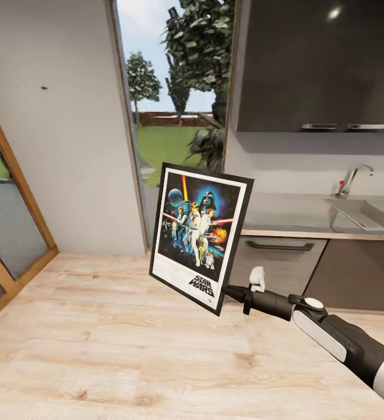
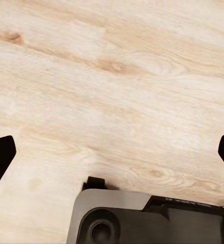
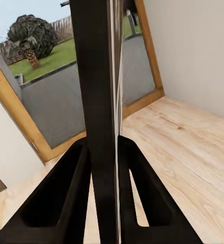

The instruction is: Pick up the poster from the kitchen countertop and hang it on one of the wall nails in the kitchen.

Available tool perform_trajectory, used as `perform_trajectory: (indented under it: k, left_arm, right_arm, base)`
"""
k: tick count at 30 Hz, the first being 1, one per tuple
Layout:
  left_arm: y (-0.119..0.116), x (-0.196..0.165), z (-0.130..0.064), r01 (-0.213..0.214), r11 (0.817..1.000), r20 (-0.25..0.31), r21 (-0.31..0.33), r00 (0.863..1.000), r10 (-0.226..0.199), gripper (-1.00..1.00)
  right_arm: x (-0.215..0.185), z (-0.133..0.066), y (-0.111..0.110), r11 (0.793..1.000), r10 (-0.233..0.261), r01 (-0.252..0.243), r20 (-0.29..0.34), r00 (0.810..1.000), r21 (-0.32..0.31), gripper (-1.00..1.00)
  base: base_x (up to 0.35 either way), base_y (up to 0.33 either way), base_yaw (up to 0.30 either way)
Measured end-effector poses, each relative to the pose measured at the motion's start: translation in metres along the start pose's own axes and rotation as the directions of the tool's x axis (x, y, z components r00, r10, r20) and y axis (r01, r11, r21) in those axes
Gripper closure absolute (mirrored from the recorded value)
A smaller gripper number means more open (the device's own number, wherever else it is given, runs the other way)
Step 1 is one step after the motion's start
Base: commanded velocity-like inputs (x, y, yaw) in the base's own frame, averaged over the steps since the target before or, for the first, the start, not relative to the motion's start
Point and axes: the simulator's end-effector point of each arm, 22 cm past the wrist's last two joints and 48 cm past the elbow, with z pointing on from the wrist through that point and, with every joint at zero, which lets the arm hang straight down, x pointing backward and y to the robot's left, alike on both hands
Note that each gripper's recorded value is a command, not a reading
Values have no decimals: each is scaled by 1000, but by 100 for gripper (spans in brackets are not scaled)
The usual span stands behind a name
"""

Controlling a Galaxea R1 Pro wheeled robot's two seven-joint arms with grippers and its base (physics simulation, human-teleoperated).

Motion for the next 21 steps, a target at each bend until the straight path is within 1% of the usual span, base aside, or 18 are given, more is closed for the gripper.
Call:
perform_trajectory:
  k: [12, 15, 21]
  left_arm:
    - [0, 0, 0, 0, 1000, -1, 0, 1000, 0, -100]
    - [0, 0, 0, 0, 1000, 0, 0, 1000, 0, -100]
    - [0, 0, 0, 0, 1000, 0, 0, 1000, 0, -100]
  right_arm:
    - [0, 0, 0, 1000, 0, 0, 0, 1000, 1, 100]
    - [0, 0, 0, 1000, -1, 1, 0, 1000, 1, 100]
    - [0, 0, 0, 1000, 0, 0, 0, 1000, 1, 100]
  base:
    - [13, 293, 21]
    - [68, 293, 169]
    - [107, 293, 267]
